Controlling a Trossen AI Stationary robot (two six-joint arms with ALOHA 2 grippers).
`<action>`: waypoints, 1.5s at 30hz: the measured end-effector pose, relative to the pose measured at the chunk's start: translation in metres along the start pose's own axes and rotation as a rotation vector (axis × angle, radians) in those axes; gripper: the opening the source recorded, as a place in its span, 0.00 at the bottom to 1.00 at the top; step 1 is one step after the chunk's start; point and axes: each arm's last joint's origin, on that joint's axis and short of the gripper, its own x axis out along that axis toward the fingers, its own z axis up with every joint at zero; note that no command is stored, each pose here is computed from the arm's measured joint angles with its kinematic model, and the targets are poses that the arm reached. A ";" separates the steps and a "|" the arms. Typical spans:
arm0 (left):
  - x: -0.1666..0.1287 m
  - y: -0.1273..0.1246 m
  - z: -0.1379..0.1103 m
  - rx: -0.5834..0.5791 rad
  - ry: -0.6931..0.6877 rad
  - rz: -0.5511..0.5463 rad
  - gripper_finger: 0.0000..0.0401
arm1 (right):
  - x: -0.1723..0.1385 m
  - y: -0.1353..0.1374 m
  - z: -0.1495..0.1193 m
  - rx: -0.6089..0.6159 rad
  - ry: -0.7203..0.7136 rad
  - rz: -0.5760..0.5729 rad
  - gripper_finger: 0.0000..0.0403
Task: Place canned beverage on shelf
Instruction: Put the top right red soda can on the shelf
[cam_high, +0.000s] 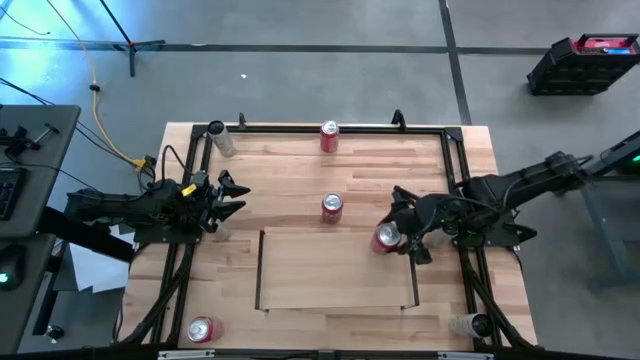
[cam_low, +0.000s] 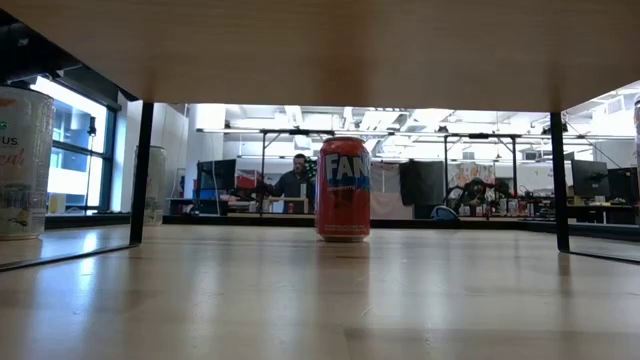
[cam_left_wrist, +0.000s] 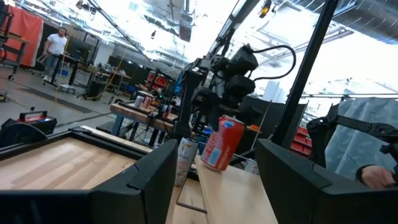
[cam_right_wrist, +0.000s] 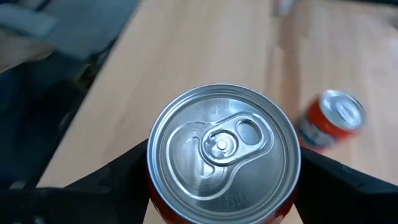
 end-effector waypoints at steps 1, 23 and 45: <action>0.000 0.000 0.000 0.000 0.000 0.000 0.52 | -0.001 0.002 0.001 0.038 -0.005 -0.034 0.73; 0.000 0.000 0.000 0.034 0.002 -0.003 0.52 | -0.011 0.054 -0.012 0.314 -0.075 -0.315 0.73; 0.000 0.000 0.000 0.024 0.003 -0.005 0.52 | -0.001 0.037 -0.008 0.311 -0.009 -0.305 0.75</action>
